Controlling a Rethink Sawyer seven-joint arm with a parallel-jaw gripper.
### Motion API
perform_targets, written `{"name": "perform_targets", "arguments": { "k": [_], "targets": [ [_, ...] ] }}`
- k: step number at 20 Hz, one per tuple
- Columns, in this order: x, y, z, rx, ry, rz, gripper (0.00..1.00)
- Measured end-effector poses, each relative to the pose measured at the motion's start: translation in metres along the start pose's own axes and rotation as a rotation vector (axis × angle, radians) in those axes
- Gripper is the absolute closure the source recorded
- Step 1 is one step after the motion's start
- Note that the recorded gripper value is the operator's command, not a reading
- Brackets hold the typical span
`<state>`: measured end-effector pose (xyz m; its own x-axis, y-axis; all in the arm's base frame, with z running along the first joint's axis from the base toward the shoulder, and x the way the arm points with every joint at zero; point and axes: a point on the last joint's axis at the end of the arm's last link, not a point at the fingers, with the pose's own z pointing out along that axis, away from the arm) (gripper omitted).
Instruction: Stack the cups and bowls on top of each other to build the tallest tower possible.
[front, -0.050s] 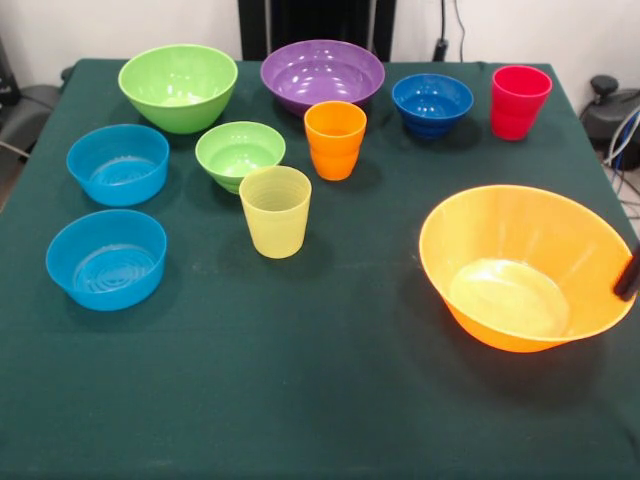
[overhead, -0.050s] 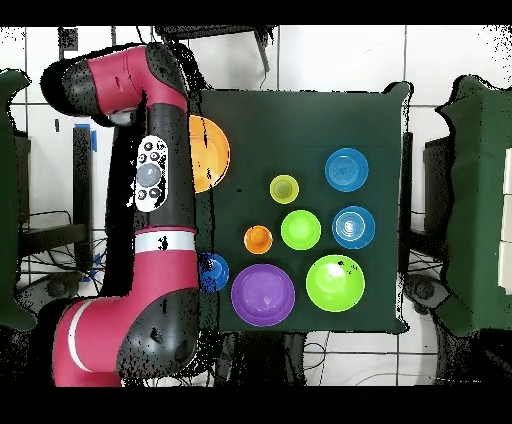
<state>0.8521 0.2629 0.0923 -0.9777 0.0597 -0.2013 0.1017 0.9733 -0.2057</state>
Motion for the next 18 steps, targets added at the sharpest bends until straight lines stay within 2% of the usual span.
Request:
{"name": "perform_targets", "arguments": {
  "k": [3, 7, 8, 10, 12, 13, 15, 18],
  "targets": [
    [-0.006, 0.008, -0.002, -0.01, -0.025, -0.008, 0.0],
    [-0.006, 0.019, 0.009, 0.005, -0.049, -0.037, 0.0],
    [-0.003, 0.023, 0.017, 0.023, -0.053, -0.055, 0.0],
    [-0.001, 0.025, 0.021, 0.034, -0.055, -0.064, 0.0],
    [0.007, 0.027, 0.037, 0.085, -0.058, -0.092, 0.0],
    [0.009, 0.027, 0.042, 0.098, -0.057, -0.096, 0.0],
    [0.014, 0.027, 0.05, 0.123, -0.049, -0.097, 0.0],
    [0.025, 0.028, 0.062, 0.159, -0.032, -0.074, 0.0]
  ]
}}
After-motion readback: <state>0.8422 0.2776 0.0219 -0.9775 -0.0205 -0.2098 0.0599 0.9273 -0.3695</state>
